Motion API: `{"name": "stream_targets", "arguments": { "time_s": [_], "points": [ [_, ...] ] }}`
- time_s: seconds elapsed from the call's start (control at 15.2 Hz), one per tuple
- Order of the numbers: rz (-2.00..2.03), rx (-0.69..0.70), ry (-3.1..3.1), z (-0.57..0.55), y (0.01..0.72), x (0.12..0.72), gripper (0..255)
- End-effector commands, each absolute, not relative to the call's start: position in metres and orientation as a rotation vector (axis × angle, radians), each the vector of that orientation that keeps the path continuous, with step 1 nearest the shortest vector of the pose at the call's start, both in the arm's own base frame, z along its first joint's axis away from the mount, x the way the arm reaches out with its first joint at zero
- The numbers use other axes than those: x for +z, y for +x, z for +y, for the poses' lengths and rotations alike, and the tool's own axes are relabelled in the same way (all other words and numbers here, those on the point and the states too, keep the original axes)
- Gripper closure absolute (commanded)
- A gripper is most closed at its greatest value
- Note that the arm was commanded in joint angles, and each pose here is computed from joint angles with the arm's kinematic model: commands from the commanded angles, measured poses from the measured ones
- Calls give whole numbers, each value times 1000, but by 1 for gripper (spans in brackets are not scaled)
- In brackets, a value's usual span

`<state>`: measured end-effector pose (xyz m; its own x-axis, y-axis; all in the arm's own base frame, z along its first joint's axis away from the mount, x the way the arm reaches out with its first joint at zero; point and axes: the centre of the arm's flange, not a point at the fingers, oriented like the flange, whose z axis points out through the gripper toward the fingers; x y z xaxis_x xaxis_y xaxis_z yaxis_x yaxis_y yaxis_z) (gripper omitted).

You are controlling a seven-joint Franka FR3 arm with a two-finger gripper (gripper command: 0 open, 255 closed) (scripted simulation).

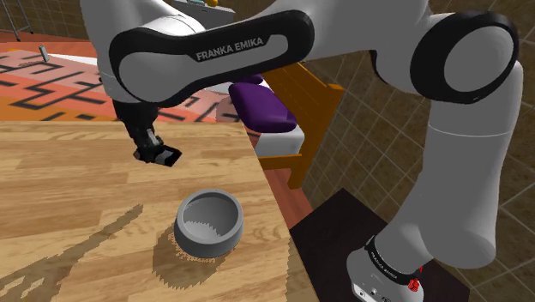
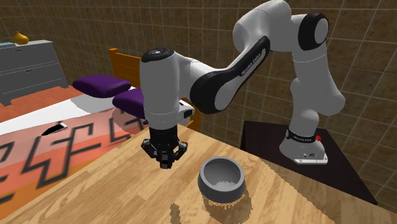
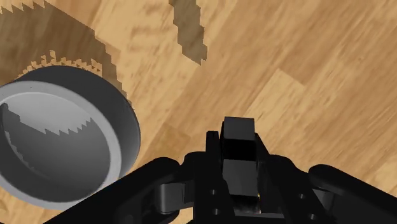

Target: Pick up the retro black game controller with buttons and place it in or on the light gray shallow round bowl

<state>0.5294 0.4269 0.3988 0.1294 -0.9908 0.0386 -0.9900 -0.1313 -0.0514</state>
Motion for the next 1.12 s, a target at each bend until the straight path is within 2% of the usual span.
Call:
{"name": "stream_targets", "arguments": {
  "time_s": [0.0,0.79,1.06],
  "points": [
    [2062,-99,-2351,420,505,398,255],
    [2062,-99,-2351,376,353,398,255],
    [2062,-99,-2351,375,351,382,255]
  ]
}}
